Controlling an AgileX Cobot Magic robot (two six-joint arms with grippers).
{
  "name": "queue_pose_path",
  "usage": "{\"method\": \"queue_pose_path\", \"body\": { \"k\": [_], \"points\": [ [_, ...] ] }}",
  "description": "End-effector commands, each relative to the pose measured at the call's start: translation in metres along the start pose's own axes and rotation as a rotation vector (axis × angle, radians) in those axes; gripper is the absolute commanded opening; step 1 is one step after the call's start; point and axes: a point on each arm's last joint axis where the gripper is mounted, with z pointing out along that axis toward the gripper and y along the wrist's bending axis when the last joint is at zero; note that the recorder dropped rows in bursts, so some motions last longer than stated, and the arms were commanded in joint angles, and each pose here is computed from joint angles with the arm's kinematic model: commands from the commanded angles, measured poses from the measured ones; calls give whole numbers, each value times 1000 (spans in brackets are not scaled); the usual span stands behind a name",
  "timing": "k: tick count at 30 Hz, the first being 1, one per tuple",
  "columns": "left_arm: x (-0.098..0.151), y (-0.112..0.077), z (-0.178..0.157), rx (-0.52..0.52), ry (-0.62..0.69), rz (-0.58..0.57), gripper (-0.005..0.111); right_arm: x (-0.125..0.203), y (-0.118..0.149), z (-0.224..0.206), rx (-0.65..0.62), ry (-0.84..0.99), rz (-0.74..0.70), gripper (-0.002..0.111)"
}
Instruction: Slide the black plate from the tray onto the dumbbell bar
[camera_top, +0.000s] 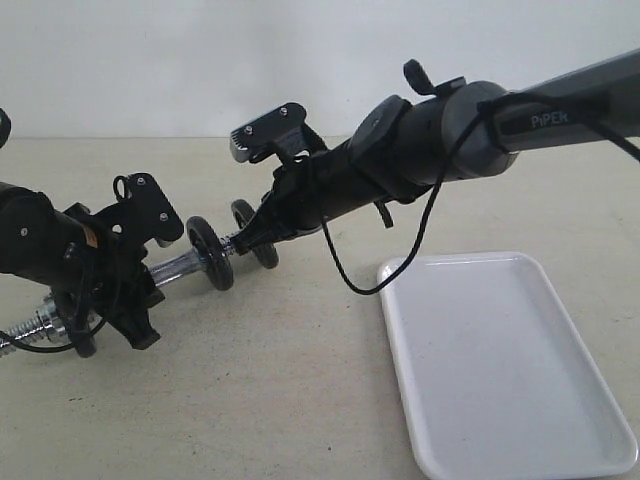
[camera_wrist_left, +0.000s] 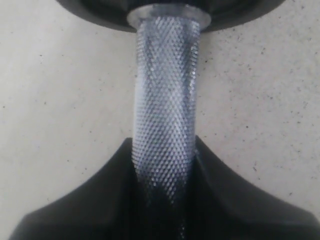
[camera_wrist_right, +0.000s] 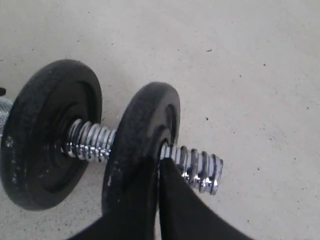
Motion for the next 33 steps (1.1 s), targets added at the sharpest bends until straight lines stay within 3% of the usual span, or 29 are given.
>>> {"method": "queue_pose_path", "body": {
  "k": [1,10,19,33],
  "points": [
    [-30,22,-19,-172,-235,-33,4,-6,23,2,-49,-5,-24,0],
    [-32,23,-19,-183,-259,-62,4,-8,32,3,-64,-16,5,0],
    [-33,24,-20,-178,-280,-167,4,-2,33,8,-88,8,11,0],
    [-33,24,-20,-178,-280,-167,4,1,77,14,-208,49,-42,0]
  ]
}}
